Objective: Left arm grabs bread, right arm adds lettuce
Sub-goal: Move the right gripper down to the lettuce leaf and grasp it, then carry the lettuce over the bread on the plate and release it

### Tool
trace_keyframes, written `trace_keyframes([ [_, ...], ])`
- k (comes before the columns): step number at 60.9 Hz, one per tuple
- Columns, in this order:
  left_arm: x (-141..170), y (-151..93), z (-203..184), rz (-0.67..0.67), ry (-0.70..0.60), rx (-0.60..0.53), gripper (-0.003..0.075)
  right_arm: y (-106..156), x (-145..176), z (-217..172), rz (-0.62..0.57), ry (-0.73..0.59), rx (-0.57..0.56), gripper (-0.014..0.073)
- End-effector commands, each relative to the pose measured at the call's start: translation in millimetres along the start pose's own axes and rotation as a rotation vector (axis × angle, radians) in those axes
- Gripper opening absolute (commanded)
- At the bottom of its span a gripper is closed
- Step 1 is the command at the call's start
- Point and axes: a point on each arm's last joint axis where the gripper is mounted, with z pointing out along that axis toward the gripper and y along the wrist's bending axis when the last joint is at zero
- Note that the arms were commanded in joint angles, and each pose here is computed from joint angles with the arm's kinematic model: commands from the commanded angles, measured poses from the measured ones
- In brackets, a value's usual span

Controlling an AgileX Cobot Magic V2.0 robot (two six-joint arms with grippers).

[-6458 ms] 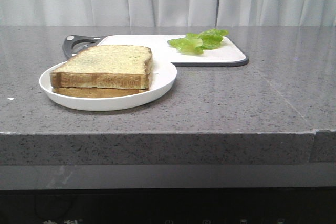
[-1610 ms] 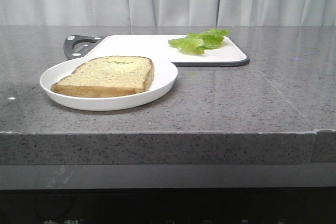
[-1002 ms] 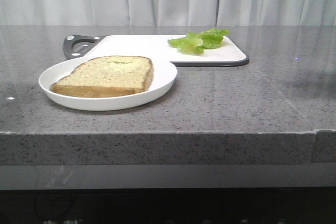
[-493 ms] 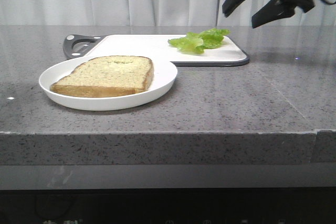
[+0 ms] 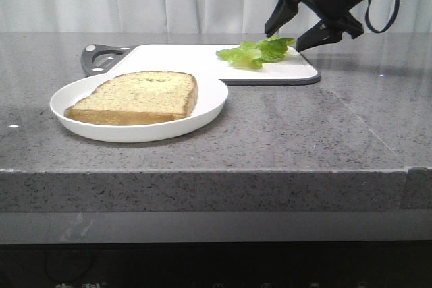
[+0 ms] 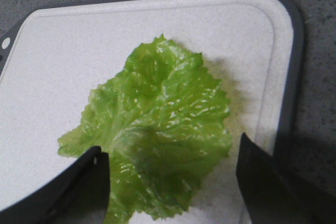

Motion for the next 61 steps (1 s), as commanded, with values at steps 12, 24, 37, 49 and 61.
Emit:
trace_keyframes([
  [12,-11.4,-3.5,-6.2,-0.022,-0.094,0.013,-0.002,28.1,-18.6,-11.5,-0.033,-0.072,-0.067,0.049],
  [24,-11.4,-3.5,-6.2,-0.022,-0.094,0.013,-0.002,25.3,-16.6,-5.6,-0.027,-0.071,-0.061,0.0208],
  [37,-11.4,-3.5,-6.2,-0.022,-0.094,0.013,-0.002,28.6,-20.8,-10.1,-0.018,-0.103,-0.067,-0.0046],
  [49,-11.5,-3.5,-6.2,-0.022,-0.096,0.013,-0.002,44.2,-28.3,-30.9,-0.04,-0.124,-0.095,-0.0118],
  [61,-11.5,-3.5,-6.2,-0.022,-0.096,0.013,-0.002,74.6,-35.2,-71.5,-0.051,-0.146,-0.176,-0.0118],
])
